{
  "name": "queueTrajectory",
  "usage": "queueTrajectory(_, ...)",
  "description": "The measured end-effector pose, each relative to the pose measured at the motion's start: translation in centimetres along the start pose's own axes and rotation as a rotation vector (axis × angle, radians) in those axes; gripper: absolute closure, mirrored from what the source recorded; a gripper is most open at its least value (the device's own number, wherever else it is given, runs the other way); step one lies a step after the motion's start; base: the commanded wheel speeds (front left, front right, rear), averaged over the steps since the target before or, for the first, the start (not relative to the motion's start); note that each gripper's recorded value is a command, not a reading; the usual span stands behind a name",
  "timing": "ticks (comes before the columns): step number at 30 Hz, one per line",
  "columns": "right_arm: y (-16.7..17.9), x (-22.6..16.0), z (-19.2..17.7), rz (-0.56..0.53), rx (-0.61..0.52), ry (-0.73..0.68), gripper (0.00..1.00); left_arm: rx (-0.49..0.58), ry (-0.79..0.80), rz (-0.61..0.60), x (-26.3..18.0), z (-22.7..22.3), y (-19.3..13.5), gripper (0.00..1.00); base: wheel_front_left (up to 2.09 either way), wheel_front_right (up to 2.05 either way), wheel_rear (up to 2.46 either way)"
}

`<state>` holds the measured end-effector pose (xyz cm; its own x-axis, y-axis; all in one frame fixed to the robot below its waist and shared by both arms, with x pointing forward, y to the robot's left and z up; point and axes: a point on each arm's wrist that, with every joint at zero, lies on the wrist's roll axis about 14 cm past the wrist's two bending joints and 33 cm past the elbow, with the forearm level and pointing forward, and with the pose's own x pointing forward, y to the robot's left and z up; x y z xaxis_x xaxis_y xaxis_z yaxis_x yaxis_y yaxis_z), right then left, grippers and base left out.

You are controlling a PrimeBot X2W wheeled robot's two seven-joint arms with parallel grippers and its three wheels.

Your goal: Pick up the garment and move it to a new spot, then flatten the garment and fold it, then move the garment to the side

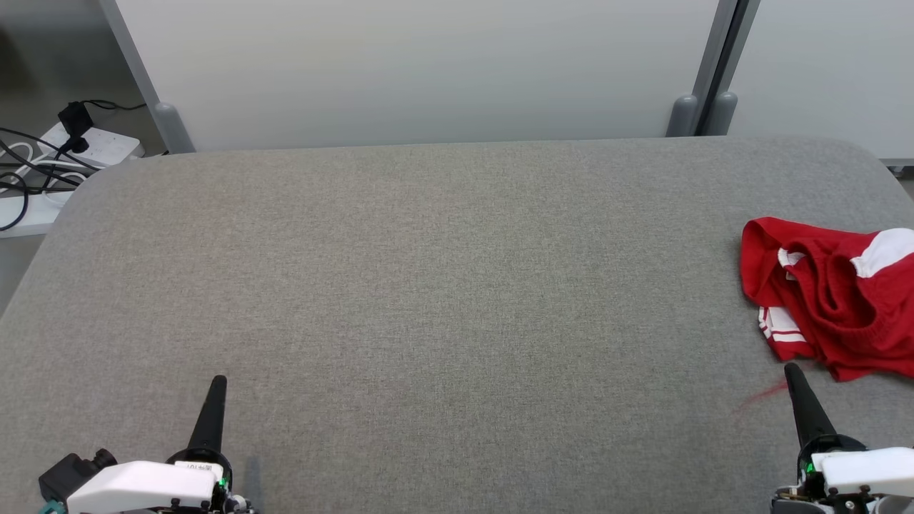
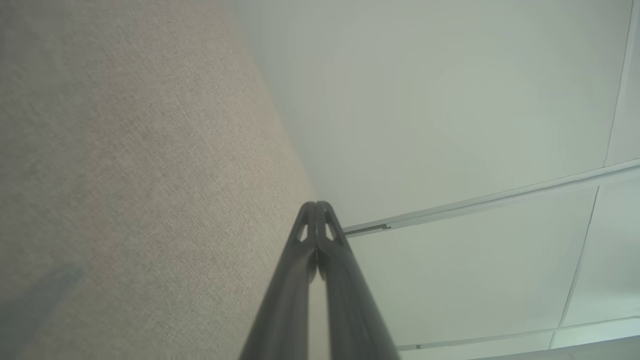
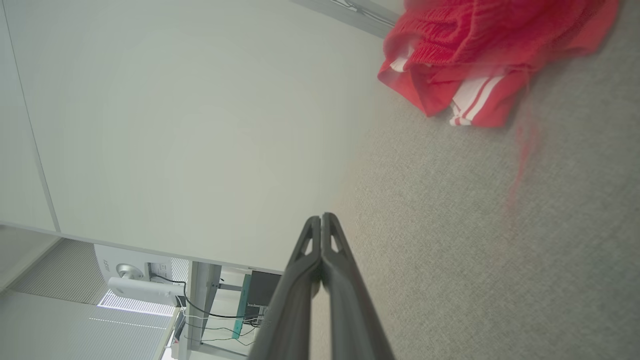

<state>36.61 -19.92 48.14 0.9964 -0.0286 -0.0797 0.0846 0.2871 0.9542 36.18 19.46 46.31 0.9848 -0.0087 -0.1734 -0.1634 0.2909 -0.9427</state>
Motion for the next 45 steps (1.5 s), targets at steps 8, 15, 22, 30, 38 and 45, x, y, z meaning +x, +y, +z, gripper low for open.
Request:
queueTrajectory(8,-0.4,0.1,0.1,-0.012,0.091,0.003,1.0,-0.09,0.004,-0.022,0.4,0.0,-0.5,1.0,0.0,0.0,0.0)
queueTrajectory(15,-0.1,0.5,0.2,-0.003,0.175,0.001,1.0,-0.169,0.008,-0.04,0.5,-0.2,-0.8,1.0,0.0,0.0,0.0)
queueTrajectory(22,0.0,0.8,0.4,0.0,0.255,-0.003,1.0,-0.249,0.004,-0.071,0.9,-0.1,-1.5,1.0,0.0,0.0,0.0)
queueTrajectory(30,-0.1,0.9,0.5,-0.002,0.303,-0.001,1.0,-0.296,0.001,-0.081,0.9,0.0,-1.6,1.0,0.0,0.0,0.0)
queueTrajectory(38,-0.1,0.9,0.5,-0.001,0.304,0.002,1.0,-0.296,0.001,-0.081,0.9,0.0,-1.6,1.0,0.0,0.0,0.0)
queueTrajectory(45,-0.2,0.9,0.6,-0.001,0.305,-0.003,1.0,-0.296,0.001,-0.081,0.9,0.0,-1.6,1.0,0.0,0.0,0.0)
